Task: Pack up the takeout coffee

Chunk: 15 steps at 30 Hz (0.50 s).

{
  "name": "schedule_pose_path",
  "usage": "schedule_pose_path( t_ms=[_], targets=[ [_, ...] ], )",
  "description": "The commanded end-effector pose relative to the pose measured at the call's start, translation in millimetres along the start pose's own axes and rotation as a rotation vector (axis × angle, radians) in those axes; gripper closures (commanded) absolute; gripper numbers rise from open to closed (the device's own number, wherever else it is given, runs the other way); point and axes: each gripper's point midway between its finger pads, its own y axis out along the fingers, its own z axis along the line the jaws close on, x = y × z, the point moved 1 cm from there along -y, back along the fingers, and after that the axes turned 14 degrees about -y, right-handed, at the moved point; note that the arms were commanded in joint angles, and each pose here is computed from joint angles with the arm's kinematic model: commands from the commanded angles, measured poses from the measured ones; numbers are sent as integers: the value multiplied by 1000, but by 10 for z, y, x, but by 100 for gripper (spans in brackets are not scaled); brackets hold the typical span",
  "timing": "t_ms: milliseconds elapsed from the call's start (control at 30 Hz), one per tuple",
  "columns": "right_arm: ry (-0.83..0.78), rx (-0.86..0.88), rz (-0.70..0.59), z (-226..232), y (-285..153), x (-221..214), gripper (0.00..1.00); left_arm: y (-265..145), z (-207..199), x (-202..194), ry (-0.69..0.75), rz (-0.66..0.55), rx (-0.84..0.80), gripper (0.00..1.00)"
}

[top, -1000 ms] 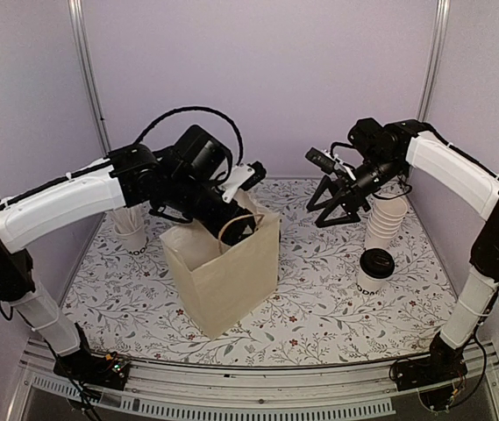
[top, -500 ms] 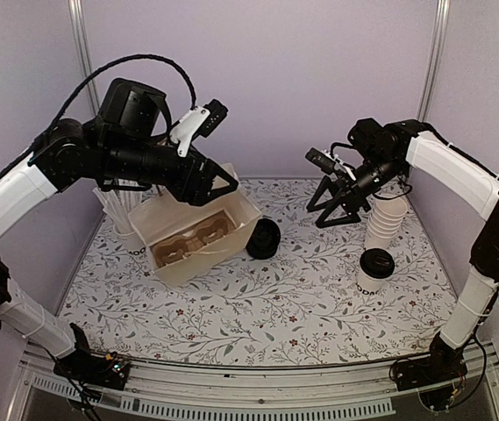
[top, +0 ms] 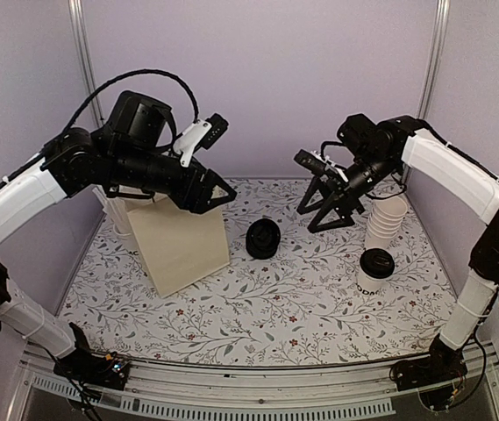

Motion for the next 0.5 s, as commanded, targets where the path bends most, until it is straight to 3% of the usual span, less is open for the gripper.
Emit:
schedule_pose_path(
  t_ms=[0, 267, 333, 467],
  targets=[
    [-114, 31, 42, 121, 222, 204, 21, -85, -10, 165, 11, -49, -18, 35],
    [-150, 70, 30, 59, 387, 359, 22, -945, 77, 510, 15, -240, 93, 31],
    [-181, 46, 34, -2, 427, 419, 23, -1141, 257, 522, -1, -289, 180, 27],
    [-218, -36, 54, -192, 496, 562, 24, -1247, 833, 392, -63, -276, 380, 23]
  ],
)
